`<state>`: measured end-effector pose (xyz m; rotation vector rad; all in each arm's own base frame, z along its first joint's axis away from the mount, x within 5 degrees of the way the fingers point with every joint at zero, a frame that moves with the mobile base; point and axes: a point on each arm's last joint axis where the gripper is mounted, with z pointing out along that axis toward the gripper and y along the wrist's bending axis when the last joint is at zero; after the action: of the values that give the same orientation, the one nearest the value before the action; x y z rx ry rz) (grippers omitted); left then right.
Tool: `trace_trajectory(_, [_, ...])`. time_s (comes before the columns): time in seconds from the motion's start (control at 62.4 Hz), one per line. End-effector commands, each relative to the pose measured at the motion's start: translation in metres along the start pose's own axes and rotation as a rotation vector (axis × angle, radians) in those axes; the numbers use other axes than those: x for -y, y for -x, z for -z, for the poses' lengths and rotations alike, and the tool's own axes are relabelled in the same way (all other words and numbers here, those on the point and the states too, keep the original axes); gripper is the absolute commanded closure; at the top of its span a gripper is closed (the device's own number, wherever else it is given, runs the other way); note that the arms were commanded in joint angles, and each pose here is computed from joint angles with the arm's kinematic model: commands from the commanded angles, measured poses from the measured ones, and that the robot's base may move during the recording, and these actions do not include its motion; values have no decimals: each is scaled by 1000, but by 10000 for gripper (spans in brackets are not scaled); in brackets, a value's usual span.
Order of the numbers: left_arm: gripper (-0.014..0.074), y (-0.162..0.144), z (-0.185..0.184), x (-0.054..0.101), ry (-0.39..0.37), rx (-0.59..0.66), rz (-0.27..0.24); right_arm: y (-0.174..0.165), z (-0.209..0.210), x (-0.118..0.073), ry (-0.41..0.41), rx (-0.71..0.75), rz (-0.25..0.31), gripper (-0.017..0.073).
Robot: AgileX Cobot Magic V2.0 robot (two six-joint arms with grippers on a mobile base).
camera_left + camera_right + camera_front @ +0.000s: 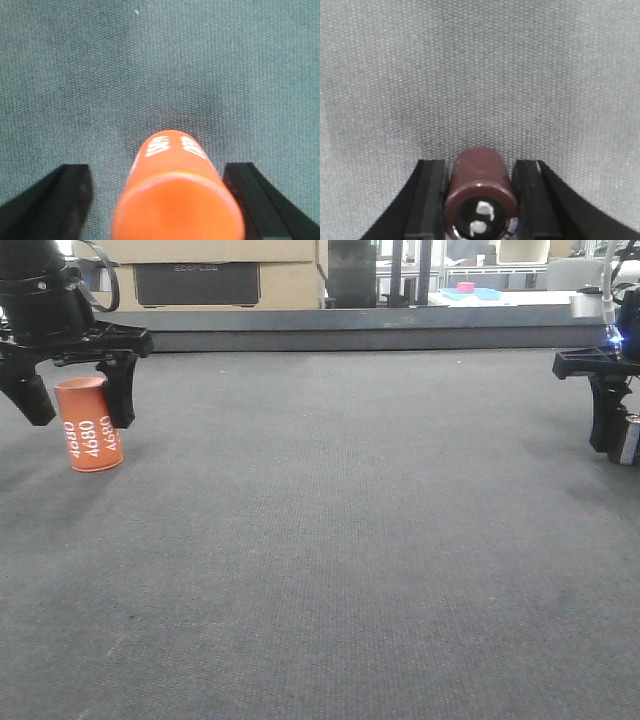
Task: Place cylindrical capacitor in blue bin on shelf
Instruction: 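Lift the orange cylinder and brown capacitor off the table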
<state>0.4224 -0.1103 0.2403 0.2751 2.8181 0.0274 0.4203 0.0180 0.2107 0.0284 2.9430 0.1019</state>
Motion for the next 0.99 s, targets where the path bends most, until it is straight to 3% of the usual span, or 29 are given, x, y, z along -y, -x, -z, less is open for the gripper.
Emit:
trace_trajectory(0.0, [297,1,1,2,-3,-1,-2,2,3,2,-5,16,3,721])
trace_trajectory(0.225, [706,-2,2,2,-2,-33,-2,0,8,2,-4,13,4,721])
trace_trajectory(0.449, [704,-2,21,0,1,-40,3,-2,36,0,-1,76,8,721])
trace_trajectory(0.802, [704,2,91,4,-116,257,66,-22,81,-15,17,289,46,721])
trace_trajectory(0.978, [704,-16,108,1,-136,410,101,-50,84,-16,24,428,51,721])
